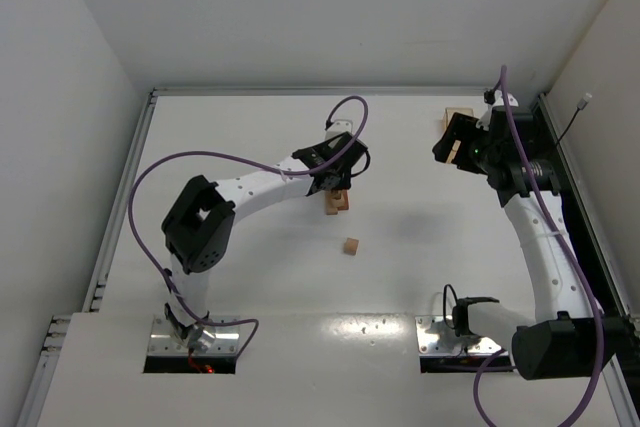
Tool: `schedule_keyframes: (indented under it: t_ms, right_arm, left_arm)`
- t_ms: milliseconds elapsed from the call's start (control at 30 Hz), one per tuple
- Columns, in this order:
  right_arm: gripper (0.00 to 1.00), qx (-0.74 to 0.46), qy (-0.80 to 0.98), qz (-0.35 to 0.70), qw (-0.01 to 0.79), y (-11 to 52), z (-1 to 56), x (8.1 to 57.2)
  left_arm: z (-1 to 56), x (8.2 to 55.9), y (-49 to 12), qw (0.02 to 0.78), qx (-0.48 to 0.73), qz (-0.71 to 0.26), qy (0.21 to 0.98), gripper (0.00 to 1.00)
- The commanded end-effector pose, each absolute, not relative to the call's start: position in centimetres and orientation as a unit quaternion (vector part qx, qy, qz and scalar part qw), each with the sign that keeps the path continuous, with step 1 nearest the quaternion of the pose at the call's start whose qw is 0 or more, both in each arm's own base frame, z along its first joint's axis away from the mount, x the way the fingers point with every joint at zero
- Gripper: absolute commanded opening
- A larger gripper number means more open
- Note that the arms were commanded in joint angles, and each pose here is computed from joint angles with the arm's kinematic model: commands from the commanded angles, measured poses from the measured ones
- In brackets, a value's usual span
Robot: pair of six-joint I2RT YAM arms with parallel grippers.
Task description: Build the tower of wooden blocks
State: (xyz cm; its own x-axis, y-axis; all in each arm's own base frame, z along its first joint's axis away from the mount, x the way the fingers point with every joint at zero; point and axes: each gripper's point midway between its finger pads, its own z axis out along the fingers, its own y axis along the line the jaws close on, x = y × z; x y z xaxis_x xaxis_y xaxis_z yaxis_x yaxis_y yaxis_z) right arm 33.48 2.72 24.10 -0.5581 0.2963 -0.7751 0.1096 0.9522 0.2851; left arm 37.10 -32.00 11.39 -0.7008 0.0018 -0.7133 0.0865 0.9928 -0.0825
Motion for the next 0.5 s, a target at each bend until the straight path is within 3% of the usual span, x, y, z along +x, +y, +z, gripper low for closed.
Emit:
schedule_keyframes:
  t_ms: [0,467]
  right_arm:
    - [0.70,0.118,0.868,0.116,0.468,2.99,24.70,34.13]
    - [0.70,0.119,0.872,0.115,0.460,2.99,24.01,34.14]
  left_arm:
    - [12.66,37.98,-32.61,0.402,0.008,-0.063,0.913,0.00]
    - [12.14,37.81,-32.88,0.394,0.012,-0.067,0.917,0.00]
